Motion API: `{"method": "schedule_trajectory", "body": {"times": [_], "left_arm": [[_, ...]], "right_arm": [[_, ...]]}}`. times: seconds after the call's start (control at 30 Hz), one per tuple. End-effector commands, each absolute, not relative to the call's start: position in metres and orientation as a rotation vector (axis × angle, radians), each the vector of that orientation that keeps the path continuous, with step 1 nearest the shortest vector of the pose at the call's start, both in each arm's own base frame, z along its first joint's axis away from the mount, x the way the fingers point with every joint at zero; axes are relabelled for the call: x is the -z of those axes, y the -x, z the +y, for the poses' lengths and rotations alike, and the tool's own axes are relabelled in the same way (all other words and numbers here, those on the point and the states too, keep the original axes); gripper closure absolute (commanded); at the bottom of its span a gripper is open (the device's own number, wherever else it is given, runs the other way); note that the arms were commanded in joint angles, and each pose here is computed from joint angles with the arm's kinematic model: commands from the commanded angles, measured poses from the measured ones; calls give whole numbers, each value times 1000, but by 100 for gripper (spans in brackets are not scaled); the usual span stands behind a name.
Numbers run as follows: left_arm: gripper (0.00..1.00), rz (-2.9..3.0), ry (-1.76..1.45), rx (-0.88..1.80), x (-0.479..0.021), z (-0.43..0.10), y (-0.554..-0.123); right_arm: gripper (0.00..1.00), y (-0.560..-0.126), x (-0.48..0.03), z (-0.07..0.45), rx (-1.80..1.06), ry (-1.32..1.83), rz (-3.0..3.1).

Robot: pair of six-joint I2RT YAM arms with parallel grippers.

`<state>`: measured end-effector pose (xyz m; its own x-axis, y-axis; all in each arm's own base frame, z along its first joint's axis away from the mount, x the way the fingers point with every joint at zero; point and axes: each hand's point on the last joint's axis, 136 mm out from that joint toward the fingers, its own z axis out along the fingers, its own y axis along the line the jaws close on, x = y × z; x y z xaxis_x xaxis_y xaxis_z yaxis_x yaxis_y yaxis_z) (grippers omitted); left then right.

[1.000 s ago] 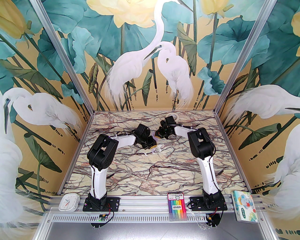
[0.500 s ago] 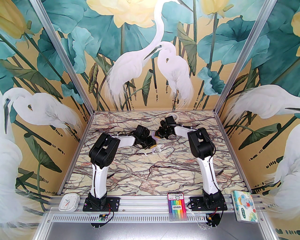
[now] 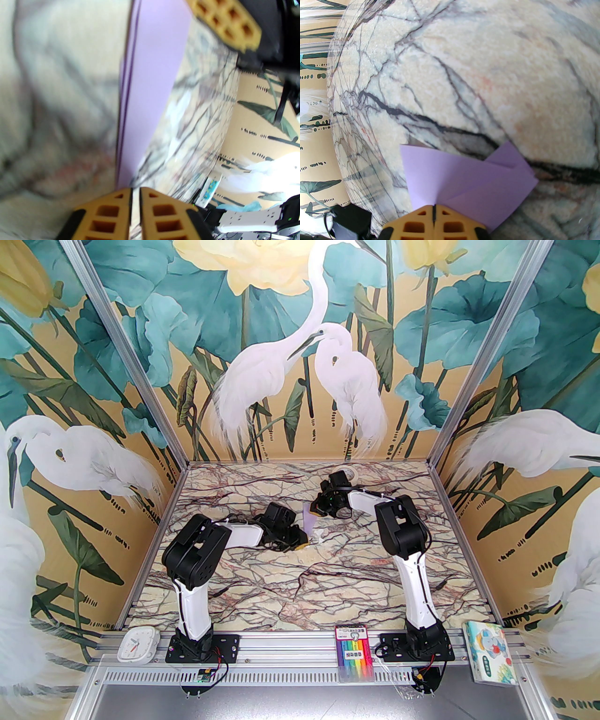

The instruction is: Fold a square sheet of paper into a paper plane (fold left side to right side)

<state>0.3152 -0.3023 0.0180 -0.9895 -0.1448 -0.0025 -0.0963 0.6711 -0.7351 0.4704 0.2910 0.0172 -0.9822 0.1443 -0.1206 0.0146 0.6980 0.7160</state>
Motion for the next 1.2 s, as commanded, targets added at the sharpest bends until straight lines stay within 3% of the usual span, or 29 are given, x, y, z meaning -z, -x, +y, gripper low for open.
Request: {"method": "schedule_trajectory", "body": {"times": [0.0,0.2,0.3,0.4,0.57,0.63,0.8,0.93,1.17], "left_arm": [[88,3018,233,1104,6,-282,-265],[86,2917,227,1113,-34,-277,-288],[77,2826,267,1139,-59,-269,-311],[54,2749,299,1123,-77,-255,-333],[27,2668,324,1006,-87,-232,-362],[2,2652,318,937,-88,-225,-369],[1,2618,295,862,-88,-217,-382],[1,2618,301,858,-84,-216,-383],[1,2617,302,863,-79,-214,-379]], "right_arm": [[100,-468,10,275,-1035,-176,2807],[100,-470,-19,281,-1075,-132,2760],[80,-469,-44,282,-1055,-114,2741],[62,-464,-64,279,-977,-117,2743],[55,-450,-78,268,-770,-193,2798],[54,-442,-73,265,-700,-226,2834],[48,-434,-56,265,-568,-272,2908],[38,-439,-49,268,-471,-302,2938],[34,-450,-36,278,-389,-317,2960]]}}
